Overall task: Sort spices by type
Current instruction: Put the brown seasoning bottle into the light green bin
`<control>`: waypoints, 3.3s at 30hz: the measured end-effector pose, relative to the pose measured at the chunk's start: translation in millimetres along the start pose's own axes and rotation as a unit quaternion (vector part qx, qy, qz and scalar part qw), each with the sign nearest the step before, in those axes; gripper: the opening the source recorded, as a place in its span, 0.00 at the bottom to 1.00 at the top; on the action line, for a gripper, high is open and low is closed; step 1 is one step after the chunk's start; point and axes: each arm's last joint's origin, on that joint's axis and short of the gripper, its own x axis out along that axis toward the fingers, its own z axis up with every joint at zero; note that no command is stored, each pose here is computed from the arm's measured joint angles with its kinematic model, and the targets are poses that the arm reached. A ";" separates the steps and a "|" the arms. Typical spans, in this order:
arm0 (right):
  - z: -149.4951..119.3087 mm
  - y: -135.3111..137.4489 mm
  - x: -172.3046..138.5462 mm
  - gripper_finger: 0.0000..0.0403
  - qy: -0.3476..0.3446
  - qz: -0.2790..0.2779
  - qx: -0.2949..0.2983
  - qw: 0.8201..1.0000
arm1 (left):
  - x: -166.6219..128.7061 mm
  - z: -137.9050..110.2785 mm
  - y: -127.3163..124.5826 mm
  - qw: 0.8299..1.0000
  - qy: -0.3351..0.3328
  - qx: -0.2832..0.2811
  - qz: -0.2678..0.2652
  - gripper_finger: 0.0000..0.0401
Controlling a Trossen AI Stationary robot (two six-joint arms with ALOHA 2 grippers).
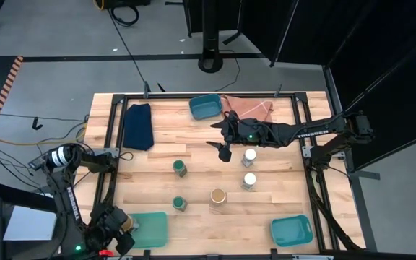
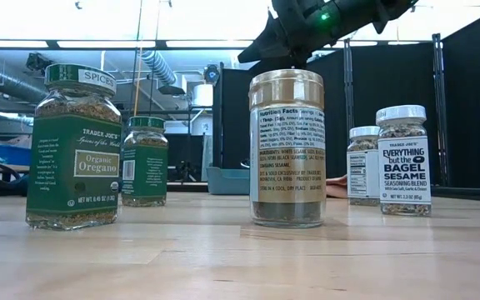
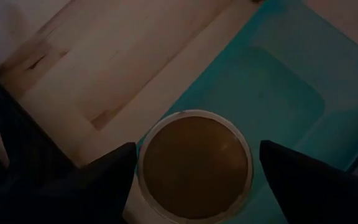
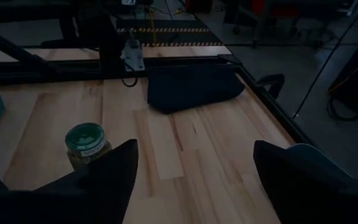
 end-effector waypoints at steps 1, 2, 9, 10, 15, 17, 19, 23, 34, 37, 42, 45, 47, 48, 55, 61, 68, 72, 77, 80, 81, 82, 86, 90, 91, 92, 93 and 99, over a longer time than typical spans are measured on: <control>0.0 0.0 0.0 0.81 0.000 0.000 0.000 1.000 | -0.1 0.1 0.0 1.000 -0.001 -0.002 -0.001 0.86; 0.0 0.0 0.0 0.81 0.000 0.000 0.000 1.000 | -0.6 0.4 -0.2 1.000 -0.003 -0.003 -0.002 0.86; 0.0 0.0 0.0 0.82 0.000 0.000 0.000 1.000 | -9.8 5.8 -0.6 1.000 0.003 -0.012 -0.017 0.86; 0.0 0.0 0.0 0.82 0.000 0.000 0.000 1.000 | -11.7 7.7 -0.5 1.000 0.004 -0.014 -0.019 0.86; 0.0 0.0 0.0 0.81 0.000 0.000 -0.001 1.000 | -23.3 19.5 2.6 0.999 -0.006 -0.025 -0.037 0.86; 0.0 -1.2 0.2 0.81 0.000 -0.002 -0.003 1.000 | -28.8 25.8 4.2 0.999 -0.015 -0.027 -0.041 0.86; 0.0 -3.2 0.6 0.82 0.000 -0.004 -0.002 1.000 | -34.6 32.5 6.8 0.998 -0.027 -0.027 -0.046 0.86; 0.0 -10.1 1.9 0.83 0.001 -0.015 0.001 1.000 | -43.2 47.1 15.7 0.997 -0.044 -0.030 -0.048 0.86; -0.2 -10.8 2.2 0.83 0.002 0.001 0.008 1.000 | -51.7 87.2 25.3 0.993 -0.093 -0.007 -0.066 0.86; -0.1 -1.2 0.5 0.83 0.001 0.025 0.009 1.000 | -49.9 96.1 24.5 0.993 -0.099 0.014 -0.059 0.86; -5.9 14.0 -3.0 0.83 0.029 0.048 -0.002 0.998 | -46.2 107.0 22.8 0.993 -0.104 0.036 -0.046 0.86; -11.1 22.1 -5.5 0.83 0.055 0.059 -0.006 0.997 | -44.6 111.4 21.8 0.992 -0.112 0.041 -0.042 0.86; -14.4 28.0 -7.6 0.83 0.070 0.067 -0.007 0.995 | -44.2 113.6 21.2 0.990 -0.127 0.039 -0.044 0.86; -15.5 31.9 -8.9 0.83 0.075 0.072 -0.010 0.994 | -43.9 114.6 21.0 0.989 -0.133 0.038 -0.044 0.86; -17.7 59.3 -18.6 0.83 0.072 0.118 -0.071 0.988 | -41.7 120.5 19.7 0.988 -0.146 0.037 -0.040 0.86; -19.1 74.4 -25.0 0.83 0.067 0.143 -0.105 0.982 | -38.5 128.7 18.3 0.986 -0.162 0.023 -0.034 0.86; -20.8 91.1 -33.1 0.83 0.063 0.168 -0.120 0.976 | -33.8 139.0 16.9 0.985 -0.169 0.017 -0.020 0.86; -19.5 101.5 -38.2 0.86 0.051 0.184 -0.104 0.976 | -31.6 143.7 16.4 0.985 -0.170 0.028 -0.011 0.86; -15.3 114.3 -45.3 0.88 0.025 0.175 -0.064 0.982 | -29.7 147.3 15.9 0.985 -0.169 0.041 -0.004 0.86; -15.6 121.9 -48.3 0.88 0.016 0.161 -0.053 0.985 | -30.4 147.6 16.3 0.985 -0.169 0.040 -0.006 0.86; -16.5 124.5 -48.2 0.88 0.014 0.155 -0.049 0.987 | -30.7 147.8 16.7 0.985 -0.169 0.040 -0.007 0.86; -18.2 127.6 -48.7 0.88 0.016 0.154 -0.047 0.987 | -30.9 147.9 16.8 0.985 -0.169 0.040 -0.007 0.86; -28.8 142.0 -39.2 0.88 0.015 0.157 -0.026 0.987 | -32.0 145.3 16.4 0.985 -0.169 0.044 -0.013 0.86; -41.2 151.6 -32.1 0.88 0.024 0.136 -0.025 0.990 | -32.1 144.9 14.5 0.985 -0.169 0.038 -0.023 0.86; -43.7 152.6 -31.1 0.88 0.028 0.129 -0.019 0.991 | -32.4 144.5 14.3 0.984 -0.170 0.038 -0.024 0.86; -44.1 153.0 -30.5 0.88 0.027 0.122 -0.010 0.992 | -32.7 143.9 14.6 0.984 -0.170 0.040 -0.024 0.86; -44.5 152.8 -30.4 0.88 0.028 0.113 -0.005 0.993 | -32.9 143.5 14.6 0.984 -0.172 0.041 -0.025 0.86; -46.5 153.7 -31.9 0.88 0.033 0.097 0.005 0.995 | -33.4 142.8 14.8 0.982 -0.177 0.061 -0.023 0.86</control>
